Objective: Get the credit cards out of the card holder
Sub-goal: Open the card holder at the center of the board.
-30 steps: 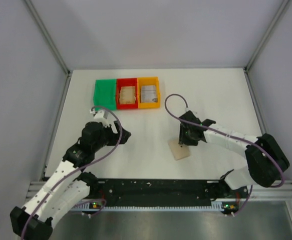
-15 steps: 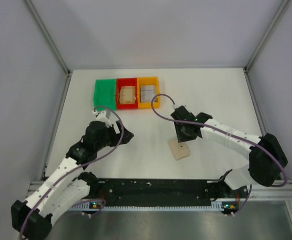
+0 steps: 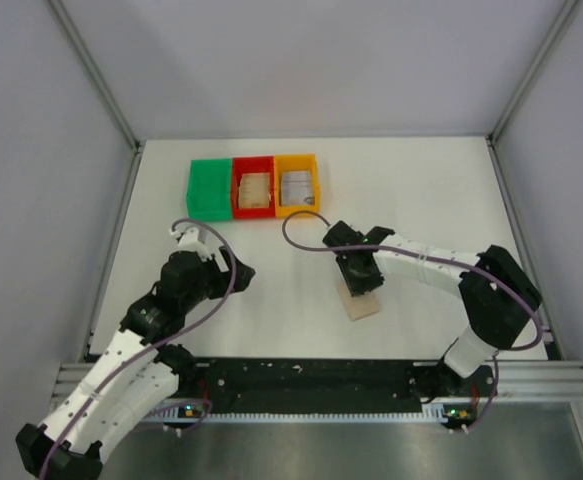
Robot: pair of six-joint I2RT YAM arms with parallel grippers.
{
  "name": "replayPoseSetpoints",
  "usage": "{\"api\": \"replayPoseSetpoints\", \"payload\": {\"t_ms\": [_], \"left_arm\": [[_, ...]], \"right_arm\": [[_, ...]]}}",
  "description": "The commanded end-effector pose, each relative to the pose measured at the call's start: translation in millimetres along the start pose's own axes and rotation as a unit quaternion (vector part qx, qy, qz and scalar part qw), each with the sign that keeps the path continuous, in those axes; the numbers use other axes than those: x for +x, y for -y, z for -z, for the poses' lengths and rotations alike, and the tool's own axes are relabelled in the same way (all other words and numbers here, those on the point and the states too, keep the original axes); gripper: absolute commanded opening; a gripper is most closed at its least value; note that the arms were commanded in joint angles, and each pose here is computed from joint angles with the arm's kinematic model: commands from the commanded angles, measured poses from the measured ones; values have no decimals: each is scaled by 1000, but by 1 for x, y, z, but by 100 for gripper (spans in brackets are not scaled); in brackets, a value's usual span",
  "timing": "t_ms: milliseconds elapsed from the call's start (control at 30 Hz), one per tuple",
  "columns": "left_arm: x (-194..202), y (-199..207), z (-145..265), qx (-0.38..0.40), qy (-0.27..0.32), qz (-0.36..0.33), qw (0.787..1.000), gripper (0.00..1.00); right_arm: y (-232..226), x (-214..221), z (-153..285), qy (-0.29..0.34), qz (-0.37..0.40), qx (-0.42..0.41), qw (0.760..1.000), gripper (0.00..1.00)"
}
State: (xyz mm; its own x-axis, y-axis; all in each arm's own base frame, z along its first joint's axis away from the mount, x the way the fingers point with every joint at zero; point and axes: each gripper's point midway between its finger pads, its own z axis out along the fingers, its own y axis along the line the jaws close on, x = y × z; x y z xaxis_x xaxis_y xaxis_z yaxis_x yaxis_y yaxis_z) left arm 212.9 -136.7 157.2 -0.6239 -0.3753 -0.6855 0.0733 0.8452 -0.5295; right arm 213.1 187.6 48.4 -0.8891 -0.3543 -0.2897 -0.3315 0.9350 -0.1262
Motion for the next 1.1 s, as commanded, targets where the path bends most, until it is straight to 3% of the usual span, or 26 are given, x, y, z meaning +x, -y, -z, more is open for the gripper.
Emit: {"api": "replayPoseSetpoints", "payload": {"t_ms": [0,133,333,467,600,900,1067], "left_arm": [[-5,0,4,-5,10,-1,1000,86],[-4,1,4,0,7,2,1000,86],[0,7,1,11,-7,4,1000,86],[9,17,-2,37,-37,6,999,85],[18,26,-9,57,-61,16,996,85],[32,55,-39,105,-92,53,989,85],[41,64,-54,108,-112,55,986,85]], "right_arm": [[-4,-9,-4,3,14,10,1000,34],[-7,0,-15,-13,15,7,1000,34],[-15,26,-43,-54,16,-14,998,26],[-9,37,-51,-66,8,-4,998,10],[-14,24,-33,-33,-10,-27,999,0],[-52,-28,20,51,-76,-136,987,0],[-61,-42,29,76,-100,-160,979,0]]}}
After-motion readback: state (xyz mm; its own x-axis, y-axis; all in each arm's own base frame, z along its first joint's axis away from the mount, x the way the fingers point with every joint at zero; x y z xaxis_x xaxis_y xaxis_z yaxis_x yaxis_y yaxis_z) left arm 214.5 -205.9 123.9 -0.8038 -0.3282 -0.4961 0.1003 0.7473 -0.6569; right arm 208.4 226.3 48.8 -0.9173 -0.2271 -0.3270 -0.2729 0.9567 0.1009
